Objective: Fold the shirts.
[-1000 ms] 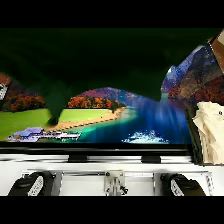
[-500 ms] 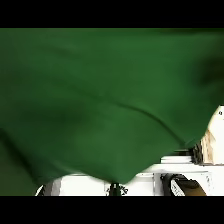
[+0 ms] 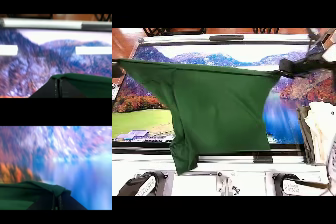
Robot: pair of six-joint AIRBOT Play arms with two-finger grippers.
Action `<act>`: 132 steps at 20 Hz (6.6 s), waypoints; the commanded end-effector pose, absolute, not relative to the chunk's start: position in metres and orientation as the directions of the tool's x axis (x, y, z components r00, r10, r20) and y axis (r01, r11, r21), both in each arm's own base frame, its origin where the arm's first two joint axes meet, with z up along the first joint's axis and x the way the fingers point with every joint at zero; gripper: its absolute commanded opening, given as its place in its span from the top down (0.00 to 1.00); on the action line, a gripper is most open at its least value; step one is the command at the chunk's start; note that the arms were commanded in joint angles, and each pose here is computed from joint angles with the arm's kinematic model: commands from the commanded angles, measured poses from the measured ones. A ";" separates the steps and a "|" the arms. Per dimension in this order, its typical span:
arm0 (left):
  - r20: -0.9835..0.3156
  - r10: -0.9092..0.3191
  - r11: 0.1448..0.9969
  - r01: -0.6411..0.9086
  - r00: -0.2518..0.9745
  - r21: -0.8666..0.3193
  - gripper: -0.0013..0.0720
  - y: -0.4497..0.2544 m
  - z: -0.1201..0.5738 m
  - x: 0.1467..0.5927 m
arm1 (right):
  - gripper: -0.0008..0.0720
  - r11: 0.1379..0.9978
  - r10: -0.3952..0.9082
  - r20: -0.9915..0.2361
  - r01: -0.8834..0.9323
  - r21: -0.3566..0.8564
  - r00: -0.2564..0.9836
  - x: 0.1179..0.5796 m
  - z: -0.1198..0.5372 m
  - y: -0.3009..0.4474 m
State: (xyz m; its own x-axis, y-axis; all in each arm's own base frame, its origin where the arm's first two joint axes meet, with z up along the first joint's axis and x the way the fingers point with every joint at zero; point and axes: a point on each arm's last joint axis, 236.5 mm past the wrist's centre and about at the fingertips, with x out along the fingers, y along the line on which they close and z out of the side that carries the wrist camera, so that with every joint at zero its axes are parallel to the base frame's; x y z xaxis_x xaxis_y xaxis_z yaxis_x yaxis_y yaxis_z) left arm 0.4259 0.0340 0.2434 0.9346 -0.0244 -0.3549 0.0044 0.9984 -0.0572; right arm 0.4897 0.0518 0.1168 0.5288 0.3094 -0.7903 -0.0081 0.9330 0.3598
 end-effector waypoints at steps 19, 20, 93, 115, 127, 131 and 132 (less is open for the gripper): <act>-0.996 -0.010 0.992 -0.128 0.085 -0.021 0.24 0.054 0.013 0.304 | 0.30 0.987 -0.026 -0.990 0.163 -0.003 0.138 0.405 0.063 -0.071; -0.999 -0.017 0.995 -0.102 0.050 -0.022 0.08 0.043 -0.004 0.288 | 0.30 0.988 -0.035 -0.993 0.153 -0.018 0.111 0.394 0.063 -0.079; 0.032 -0.208 0.966 0.200 0.978 0.163 0.94 -0.032 0.495 0.298 | 0.91 0.928 0.373 -0.113 -0.372 0.029 0.921 0.372 0.430 0.065; -0.657 -0.252 0.968 0.179 0.710 -0.177 0.94 -0.022 0.211 0.326 | 0.91 0.982 0.177 -0.818 -0.050 0.180 0.548 0.378 0.178 0.005; -0.721 -0.272 0.958 0.111 0.637 -0.264 0.94 -0.033 0.016 0.561 | 0.91 0.917 0.221 -0.570 0.031 0.398 0.791 0.611 0.020 0.038; -0.574 -0.201 0.968 0.070 0.793 -0.242 0.94 -0.030 0.047 0.609 | 0.90 0.949 0.176 -0.511 -0.006 0.316 0.842 0.623 0.033 0.032; -0.543 -0.182 0.963 0.038 0.820 -0.265 0.94 -0.027 0.053 0.615 | 0.91 0.949 0.161 -0.501 0.007 0.316 0.851 0.625 0.035 0.025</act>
State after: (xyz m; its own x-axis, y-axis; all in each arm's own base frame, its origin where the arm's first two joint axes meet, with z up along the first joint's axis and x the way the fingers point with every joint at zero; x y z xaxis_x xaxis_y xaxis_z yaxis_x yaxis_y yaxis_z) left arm 0.5824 -0.0347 0.0364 0.7209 -0.2430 -0.6490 0.0999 0.9632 -0.2497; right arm 0.6111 0.0367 0.0286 0.8016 0.2154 -0.5578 -0.0001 0.9329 0.3601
